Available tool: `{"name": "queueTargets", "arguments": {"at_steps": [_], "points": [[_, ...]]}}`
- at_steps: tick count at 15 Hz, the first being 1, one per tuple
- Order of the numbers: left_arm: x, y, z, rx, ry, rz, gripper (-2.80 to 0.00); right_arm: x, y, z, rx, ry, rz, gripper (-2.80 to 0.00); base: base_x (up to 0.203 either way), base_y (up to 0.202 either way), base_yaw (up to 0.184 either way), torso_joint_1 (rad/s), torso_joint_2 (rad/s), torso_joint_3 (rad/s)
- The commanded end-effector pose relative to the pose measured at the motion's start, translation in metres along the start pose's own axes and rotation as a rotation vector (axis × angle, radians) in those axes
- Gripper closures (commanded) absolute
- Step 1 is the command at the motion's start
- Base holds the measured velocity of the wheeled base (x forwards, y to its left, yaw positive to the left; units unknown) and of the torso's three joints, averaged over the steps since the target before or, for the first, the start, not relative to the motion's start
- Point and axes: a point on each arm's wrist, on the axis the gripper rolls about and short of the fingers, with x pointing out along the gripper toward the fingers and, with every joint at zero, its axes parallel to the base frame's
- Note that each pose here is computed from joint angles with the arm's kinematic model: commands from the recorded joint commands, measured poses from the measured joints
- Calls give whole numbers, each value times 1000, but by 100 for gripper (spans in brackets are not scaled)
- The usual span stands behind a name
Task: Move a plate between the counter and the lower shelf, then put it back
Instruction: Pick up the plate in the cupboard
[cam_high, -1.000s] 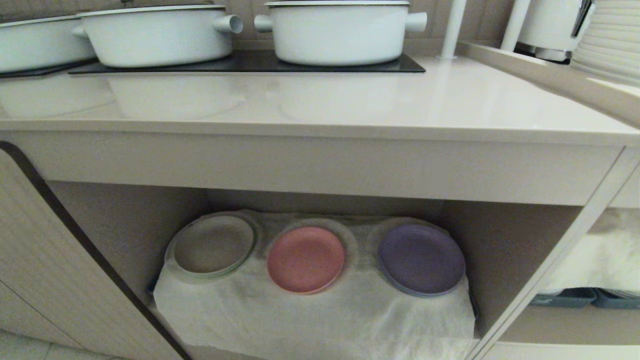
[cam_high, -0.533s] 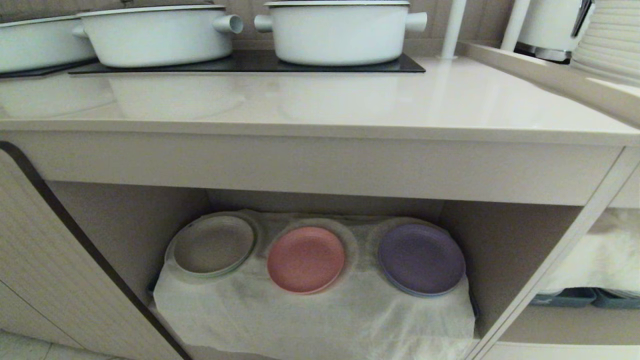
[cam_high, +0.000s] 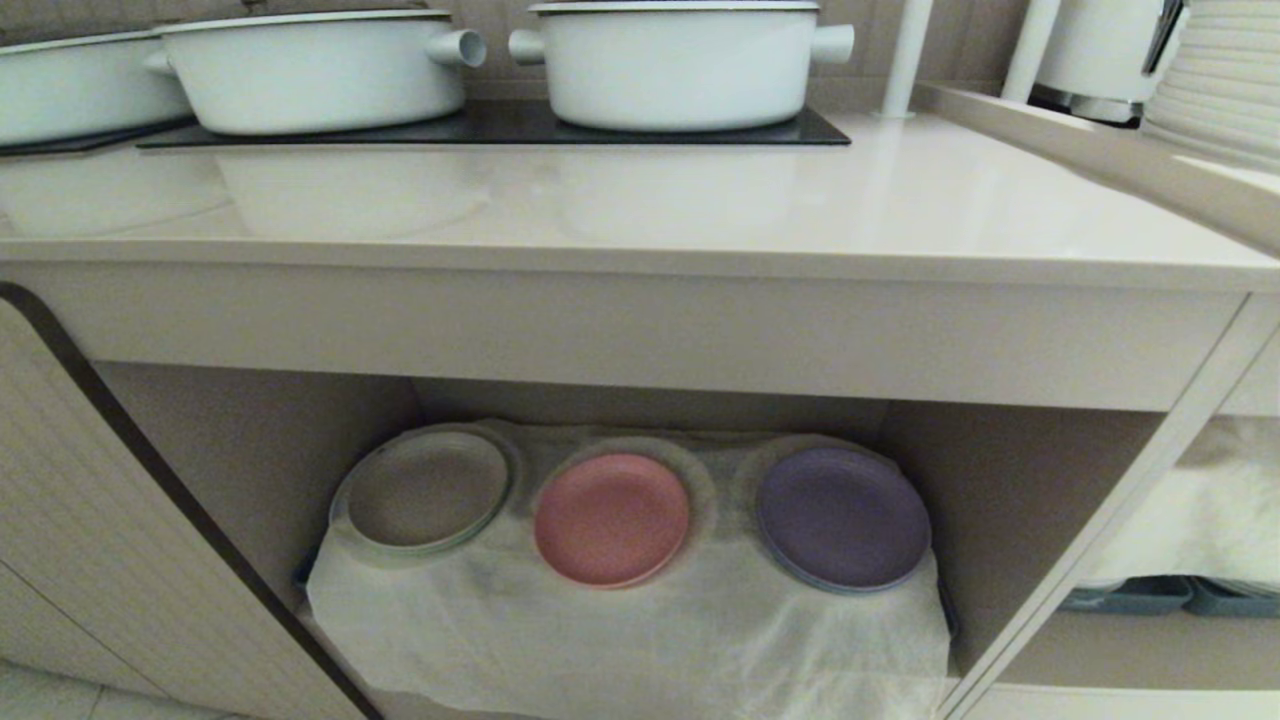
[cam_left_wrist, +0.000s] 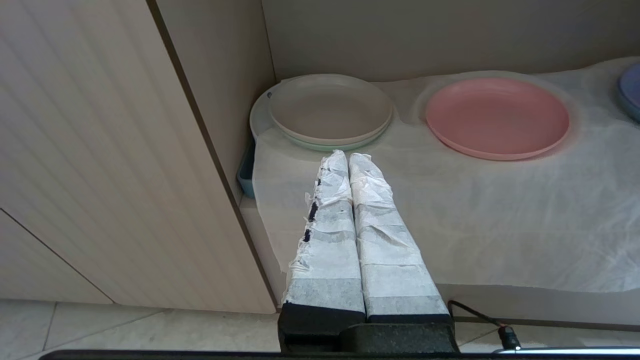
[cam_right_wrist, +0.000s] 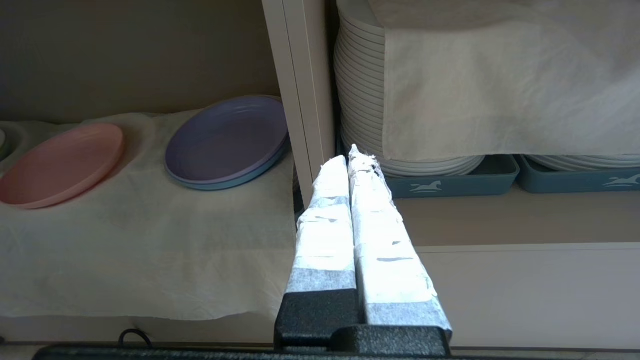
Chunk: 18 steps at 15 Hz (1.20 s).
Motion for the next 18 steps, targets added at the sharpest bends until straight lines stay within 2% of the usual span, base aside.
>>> {"name": "queueTargets", "arguments": {"at_steps": [1, 15, 18], "points": [[0, 0, 0, -1, -2, 1, 0, 0, 0, 0, 0, 0, 0, 0, 0, 0, 0, 0, 0, 0], [0, 0, 0, -1, -2, 1, 0, 0, 0, 0, 0, 0, 0, 0, 0, 0, 0, 0, 0, 0], [0, 0, 0, -27, -2, 1, 0, 0, 0, 0, 0, 0, 0, 0, 0, 0, 0, 0, 0, 0]]}}
